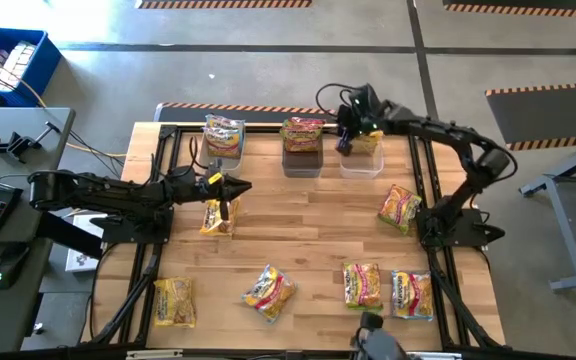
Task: Sort Maruchan noodles
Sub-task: Put the yellow noodle pack into the transparent bin
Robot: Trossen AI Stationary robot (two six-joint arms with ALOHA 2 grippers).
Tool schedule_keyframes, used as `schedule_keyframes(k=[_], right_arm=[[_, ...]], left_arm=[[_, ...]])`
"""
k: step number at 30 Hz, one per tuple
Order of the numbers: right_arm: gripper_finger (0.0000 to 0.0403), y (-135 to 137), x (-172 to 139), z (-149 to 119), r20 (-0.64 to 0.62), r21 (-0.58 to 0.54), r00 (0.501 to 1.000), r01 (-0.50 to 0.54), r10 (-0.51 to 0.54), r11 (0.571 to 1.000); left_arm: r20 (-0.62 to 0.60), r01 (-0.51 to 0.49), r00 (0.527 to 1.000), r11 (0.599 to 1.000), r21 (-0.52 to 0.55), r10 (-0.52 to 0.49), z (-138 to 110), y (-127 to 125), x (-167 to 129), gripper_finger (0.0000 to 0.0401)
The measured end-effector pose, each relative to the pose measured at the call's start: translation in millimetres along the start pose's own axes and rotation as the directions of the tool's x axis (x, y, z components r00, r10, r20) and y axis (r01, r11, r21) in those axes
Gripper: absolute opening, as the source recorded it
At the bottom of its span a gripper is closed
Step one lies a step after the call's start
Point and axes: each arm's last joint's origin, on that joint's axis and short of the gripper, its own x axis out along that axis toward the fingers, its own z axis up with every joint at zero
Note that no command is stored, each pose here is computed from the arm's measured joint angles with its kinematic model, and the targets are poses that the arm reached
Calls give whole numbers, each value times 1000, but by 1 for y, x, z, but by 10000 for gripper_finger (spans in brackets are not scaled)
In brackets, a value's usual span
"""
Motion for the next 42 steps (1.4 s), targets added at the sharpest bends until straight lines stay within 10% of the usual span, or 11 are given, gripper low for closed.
schedule_keyframes(k=[10,17,25,42], right_arm=[[0,70,-7,-24,351,-15,936,-12,16,1000],[0,103,-13,-39,333,-28,942,-27,35,999],[0,123,-13,-36,334,-86,938,-70,95,994],[0,128,-12,-36,333,-103,936,-81,112,991]], left_arm=[[-327,4,945,999,-36,-16,26,-13,0,80],[-717,-239,681,971,-27,148,36,-23,-27,133],[-878,-382,447,924,-13,172,14,-36,-53,172],[-909,-411,400,910,-64,116,-22,-53,-64,189]])
